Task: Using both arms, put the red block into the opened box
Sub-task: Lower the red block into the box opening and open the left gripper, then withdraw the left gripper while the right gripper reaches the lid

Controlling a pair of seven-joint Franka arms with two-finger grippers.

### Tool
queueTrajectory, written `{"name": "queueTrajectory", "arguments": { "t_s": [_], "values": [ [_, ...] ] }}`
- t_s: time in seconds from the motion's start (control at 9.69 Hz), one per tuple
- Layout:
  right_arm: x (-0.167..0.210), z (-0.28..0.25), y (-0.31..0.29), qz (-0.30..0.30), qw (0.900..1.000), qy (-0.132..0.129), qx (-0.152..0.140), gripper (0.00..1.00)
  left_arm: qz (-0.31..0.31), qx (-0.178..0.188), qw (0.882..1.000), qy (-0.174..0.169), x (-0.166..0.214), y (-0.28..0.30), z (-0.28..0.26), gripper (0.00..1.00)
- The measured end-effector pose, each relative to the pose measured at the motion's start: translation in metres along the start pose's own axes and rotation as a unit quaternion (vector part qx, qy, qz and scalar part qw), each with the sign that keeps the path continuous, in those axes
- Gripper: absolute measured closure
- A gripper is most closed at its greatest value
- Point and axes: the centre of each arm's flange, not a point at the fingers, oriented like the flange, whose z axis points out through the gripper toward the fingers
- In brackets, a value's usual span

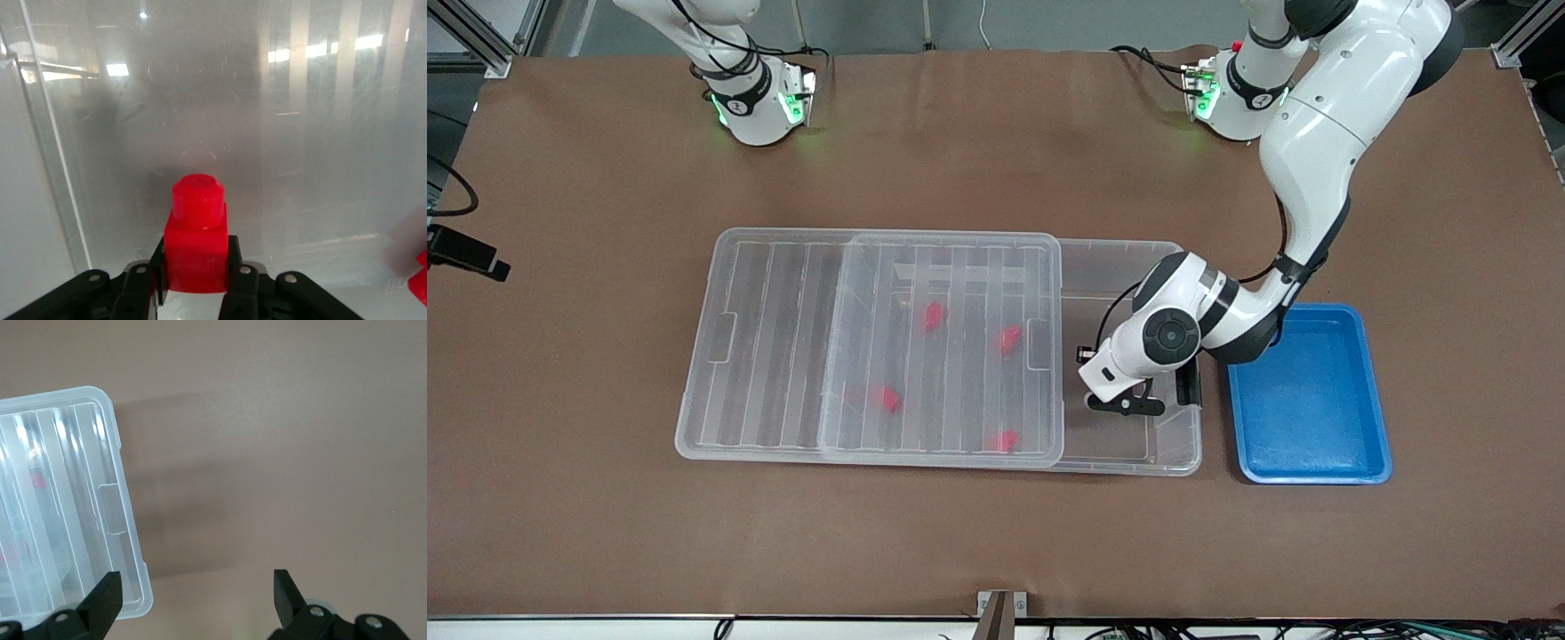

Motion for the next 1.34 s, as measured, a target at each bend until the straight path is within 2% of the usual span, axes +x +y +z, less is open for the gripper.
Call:
{"name": "queueTrajectory", "arguments": {
  "t_s": [0.41,0.52,0.93,1.13,1.34],
  "values": [
    [0.0,0.0,0.001,0.001,1.0,0.001,0.0,0.0,0.0,-0.008,1.0,0.018,0.006,0.005,-0.019,0.1],
    [0.0,0.0,0.001,0.001,1.0,0.001,0.0,0.0,0.002,-0.009,1.0,0.025,0.006,0.006,-0.036,0.05],
    [0.0,0.001,0.001,-0.003,1.0,-0.001,0.0,0.0,0.002,0.033,0.999,0.037,-0.014,0.002,-0.13,0.01],
    [0.005,0.018,0.0,-0.069,0.997,-0.017,0.001,0.03,-0.01,0.041,0.997,0.062,-0.019,-0.011,-0.174,0.0],
    [0.034,0.078,-0.001,-0.121,0.992,-0.04,0.005,0.33,-0.02,0.049,0.995,0.088,-0.019,-0.044,-0.217,0.0]
  ]
}}
